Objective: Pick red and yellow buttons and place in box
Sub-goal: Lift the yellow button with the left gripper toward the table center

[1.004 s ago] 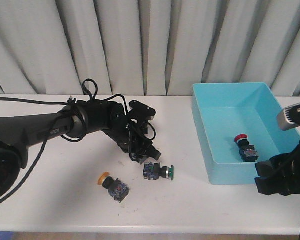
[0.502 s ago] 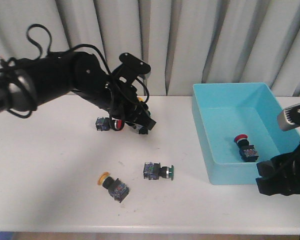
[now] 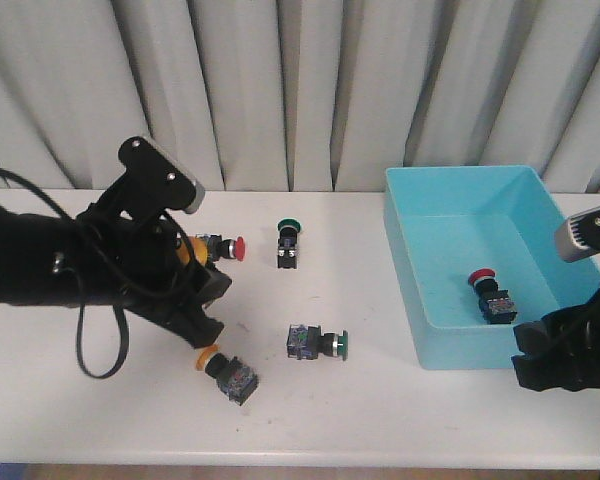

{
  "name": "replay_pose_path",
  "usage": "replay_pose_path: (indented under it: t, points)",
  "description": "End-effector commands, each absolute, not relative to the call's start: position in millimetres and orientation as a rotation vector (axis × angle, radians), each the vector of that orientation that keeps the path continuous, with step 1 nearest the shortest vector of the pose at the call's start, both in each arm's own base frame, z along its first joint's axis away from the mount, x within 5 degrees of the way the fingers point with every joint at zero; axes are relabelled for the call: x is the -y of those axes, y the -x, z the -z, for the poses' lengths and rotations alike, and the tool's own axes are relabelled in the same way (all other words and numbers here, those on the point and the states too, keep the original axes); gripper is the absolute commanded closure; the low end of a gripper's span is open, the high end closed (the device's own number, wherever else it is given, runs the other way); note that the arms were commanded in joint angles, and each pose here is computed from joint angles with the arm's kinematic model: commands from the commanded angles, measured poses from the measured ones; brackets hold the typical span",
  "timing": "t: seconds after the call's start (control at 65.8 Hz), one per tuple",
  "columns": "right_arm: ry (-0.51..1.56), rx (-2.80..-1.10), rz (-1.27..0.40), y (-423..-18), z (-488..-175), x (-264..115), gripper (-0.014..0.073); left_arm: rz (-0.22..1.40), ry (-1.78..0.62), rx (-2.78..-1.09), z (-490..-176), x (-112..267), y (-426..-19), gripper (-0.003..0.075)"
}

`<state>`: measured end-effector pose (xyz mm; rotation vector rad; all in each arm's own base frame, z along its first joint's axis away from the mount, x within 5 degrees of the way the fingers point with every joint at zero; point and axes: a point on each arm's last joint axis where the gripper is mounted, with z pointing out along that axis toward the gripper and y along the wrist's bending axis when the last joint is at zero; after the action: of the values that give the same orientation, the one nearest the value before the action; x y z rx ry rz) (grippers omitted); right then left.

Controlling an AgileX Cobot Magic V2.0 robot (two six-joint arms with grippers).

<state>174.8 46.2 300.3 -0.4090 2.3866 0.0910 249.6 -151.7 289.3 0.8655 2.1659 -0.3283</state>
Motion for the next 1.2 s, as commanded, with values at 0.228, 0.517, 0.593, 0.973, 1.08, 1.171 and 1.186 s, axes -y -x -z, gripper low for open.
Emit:
replay_pose_path:
  t: [0.228,0.517,0.593,0.973,1.08,1.171,1.186]
  points:
    - [0.413,-2.299,-0.087,-176.8,-313.6,-46.7,0.0244,0.488,-1.148,-2.044,-297.9,162.1,-230.3,0.0511]
    - [0.417,-2.319,-0.085,-175.6,-312.2,-46.4,0.0244,0.679,-1.486,-1.669,-297.2,184.0,-221.1,0.0511]
    - [0.421,-2.323,-0.084,-175.3,-311.9,-46.3,0.0244,0.761,-1.490,-1.555,-298.4,192.0,-221.8,0.0511]
    - [0.568,-2.314,-0.080,-172.8,-310.5,-49.5,0.0244,1.039,-1.341,-1.358,-289.6,214.5,-235.7,0.0511]
    - [0.677,-2.289,-0.140,-174.5,-308.3,-57.0,0.0242,1.035,-1.355,-1.335,-290.0,214.6,-234.9,0.0511]
    - [0.769,-2.275,-0.217,-179.2,-303.8,-65.8,0.0225,1.032,-1.353,-1.339,-289.9,214.4,-235.3,0.0511]
    - [0.801,-2.267,-0.227,-180.4,-302.4,-67.5,0.0217,1.032,-1.354,-1.339,-289.8,214.3,-235.3,0.0511]
